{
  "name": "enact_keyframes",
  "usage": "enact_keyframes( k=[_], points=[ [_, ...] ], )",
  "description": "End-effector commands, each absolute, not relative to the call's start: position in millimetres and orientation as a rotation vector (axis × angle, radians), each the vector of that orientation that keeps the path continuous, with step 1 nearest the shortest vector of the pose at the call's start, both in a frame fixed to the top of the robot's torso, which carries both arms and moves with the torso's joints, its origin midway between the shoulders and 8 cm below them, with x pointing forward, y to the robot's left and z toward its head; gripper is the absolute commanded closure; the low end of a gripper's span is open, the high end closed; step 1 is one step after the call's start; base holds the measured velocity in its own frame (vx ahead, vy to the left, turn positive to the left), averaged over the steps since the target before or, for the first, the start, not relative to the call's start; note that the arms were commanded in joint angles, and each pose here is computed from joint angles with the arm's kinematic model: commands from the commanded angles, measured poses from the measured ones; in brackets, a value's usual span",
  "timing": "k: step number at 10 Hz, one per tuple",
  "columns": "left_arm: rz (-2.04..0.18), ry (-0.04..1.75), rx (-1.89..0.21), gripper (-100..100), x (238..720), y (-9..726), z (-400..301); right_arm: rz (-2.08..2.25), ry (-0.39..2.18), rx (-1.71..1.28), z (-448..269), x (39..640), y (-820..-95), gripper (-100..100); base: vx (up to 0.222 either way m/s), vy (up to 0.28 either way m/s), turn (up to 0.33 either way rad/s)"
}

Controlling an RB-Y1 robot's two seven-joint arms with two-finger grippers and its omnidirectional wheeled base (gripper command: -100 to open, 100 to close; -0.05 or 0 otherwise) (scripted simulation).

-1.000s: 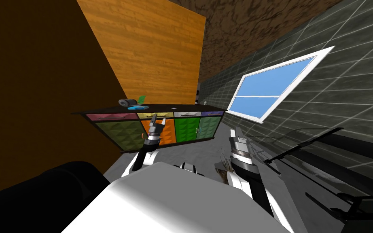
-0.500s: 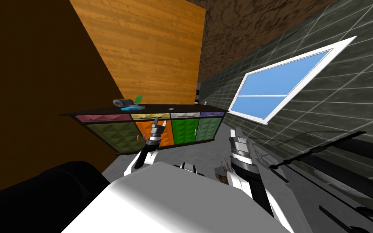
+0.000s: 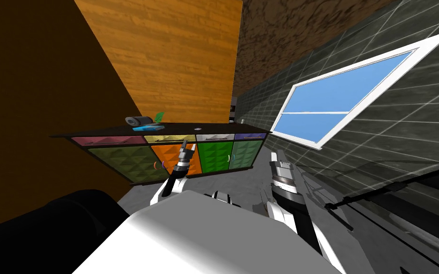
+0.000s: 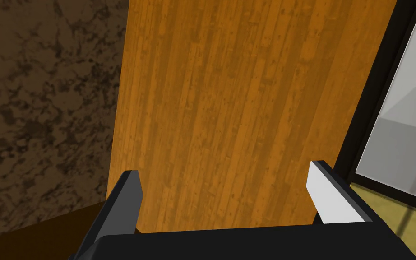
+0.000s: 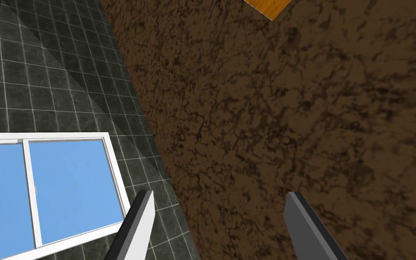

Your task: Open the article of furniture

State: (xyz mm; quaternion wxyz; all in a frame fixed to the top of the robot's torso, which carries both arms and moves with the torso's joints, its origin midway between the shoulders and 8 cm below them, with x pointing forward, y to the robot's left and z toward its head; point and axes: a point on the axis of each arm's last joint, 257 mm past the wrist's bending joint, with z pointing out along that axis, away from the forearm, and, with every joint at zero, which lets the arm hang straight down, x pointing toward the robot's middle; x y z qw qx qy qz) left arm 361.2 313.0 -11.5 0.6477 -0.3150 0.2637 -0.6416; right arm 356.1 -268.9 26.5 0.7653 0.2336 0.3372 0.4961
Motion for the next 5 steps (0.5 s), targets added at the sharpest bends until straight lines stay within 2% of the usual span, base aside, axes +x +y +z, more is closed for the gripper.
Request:
enact_keyframes(
  k=[1,5],
  points=[
    [-1.456,0.591,-0.751,-100,366,320,-28,1.078,0.733,0.507,27,356,-269,0,0.143,-0.093,0.031],
    [-1.445,0.598,-0.797,-100,374,335,-58,1.078,0.733,0.507,27,356,-269,0,0.158,-0.083,0.030]
  ],
)
